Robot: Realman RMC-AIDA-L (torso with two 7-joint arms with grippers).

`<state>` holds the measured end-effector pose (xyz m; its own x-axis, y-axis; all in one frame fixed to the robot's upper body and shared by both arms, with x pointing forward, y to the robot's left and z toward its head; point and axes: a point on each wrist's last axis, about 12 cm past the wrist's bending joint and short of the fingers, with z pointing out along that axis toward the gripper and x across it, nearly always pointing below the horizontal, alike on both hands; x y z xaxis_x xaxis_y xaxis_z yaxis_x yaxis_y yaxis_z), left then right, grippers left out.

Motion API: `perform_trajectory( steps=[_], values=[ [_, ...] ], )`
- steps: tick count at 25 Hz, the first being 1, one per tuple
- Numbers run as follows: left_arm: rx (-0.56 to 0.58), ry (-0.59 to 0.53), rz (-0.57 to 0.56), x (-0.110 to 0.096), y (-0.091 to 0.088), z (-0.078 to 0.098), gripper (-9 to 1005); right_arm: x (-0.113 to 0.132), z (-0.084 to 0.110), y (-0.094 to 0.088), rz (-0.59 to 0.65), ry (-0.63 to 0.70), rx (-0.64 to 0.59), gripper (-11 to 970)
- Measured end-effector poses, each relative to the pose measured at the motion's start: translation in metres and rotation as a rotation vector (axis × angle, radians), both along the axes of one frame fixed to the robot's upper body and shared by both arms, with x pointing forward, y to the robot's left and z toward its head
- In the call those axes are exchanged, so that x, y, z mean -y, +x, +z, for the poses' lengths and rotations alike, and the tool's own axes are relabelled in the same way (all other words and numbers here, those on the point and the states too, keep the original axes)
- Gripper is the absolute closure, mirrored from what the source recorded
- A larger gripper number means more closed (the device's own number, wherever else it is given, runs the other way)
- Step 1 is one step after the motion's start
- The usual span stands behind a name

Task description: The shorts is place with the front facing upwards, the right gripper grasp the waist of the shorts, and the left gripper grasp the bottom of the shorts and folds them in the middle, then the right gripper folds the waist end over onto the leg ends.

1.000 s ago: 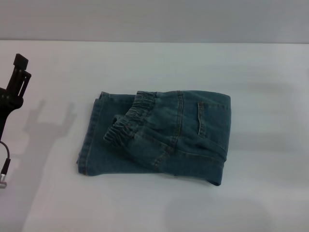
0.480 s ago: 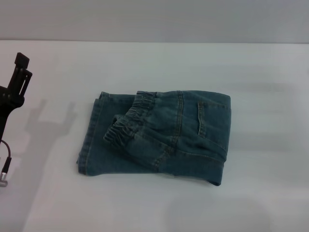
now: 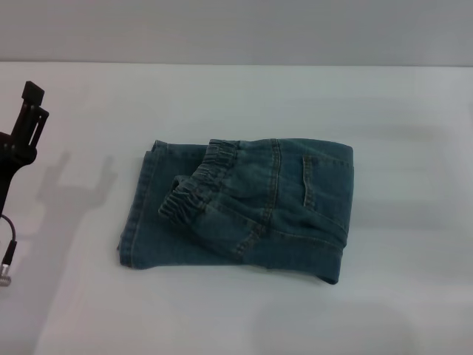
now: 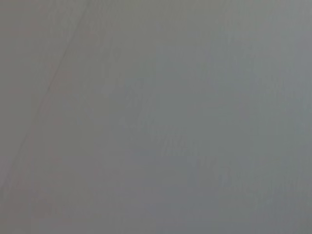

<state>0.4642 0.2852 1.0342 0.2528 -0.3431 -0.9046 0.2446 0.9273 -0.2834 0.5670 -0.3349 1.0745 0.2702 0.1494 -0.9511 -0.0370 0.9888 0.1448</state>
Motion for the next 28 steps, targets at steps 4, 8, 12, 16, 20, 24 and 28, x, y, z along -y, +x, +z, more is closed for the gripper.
perform_trajectory(
  steps=[4,8,12,16,20,24,28],
  values=[
    [-0.011,0.001,0.000,0.0002,0.0006,-0.0012,191,0.0000,-0.0001,0.0000,0.000,0.000,-0.001,401],
    [-0.013,0.001,0.001,0.0002,0.0009,-0.0013,192,-0.0003,-0.0011,-0.0005,0.000,0.002,-0.005,401],
    [-0.013,0.000,0.003,0.0000,0.0011,-0.0012,193,-0.0003,-0.0012,-0.0005,-0.001,0.003,-0.005,401],
    [-0.011,-0.001,0.007,-0.0007,0.0013,-0.0010,194,-0.0002,-0.0012,-0.0006,-0.001,0.003,-0.005,401],
    [-0.011,-0.001,0.010,-0.0011,0.0015,-0.0008,195,-0.0003,-0.0014,-0.0007,-0.001,0.004,-0.006,401],
    [-0.011,-0.002,0.010,-0.0011,0.0015,-0.0008,196,-0.0003,-0.0015,-0.0008,-0.001,0.004,-0.006,401],
    [-0.011,-0.002,0.010,-0.0011,0.0015,-0.0008,197,-0.0003,-0.0015,-0.0008,-0.001,0.004,-0.006,400]
  ],
)
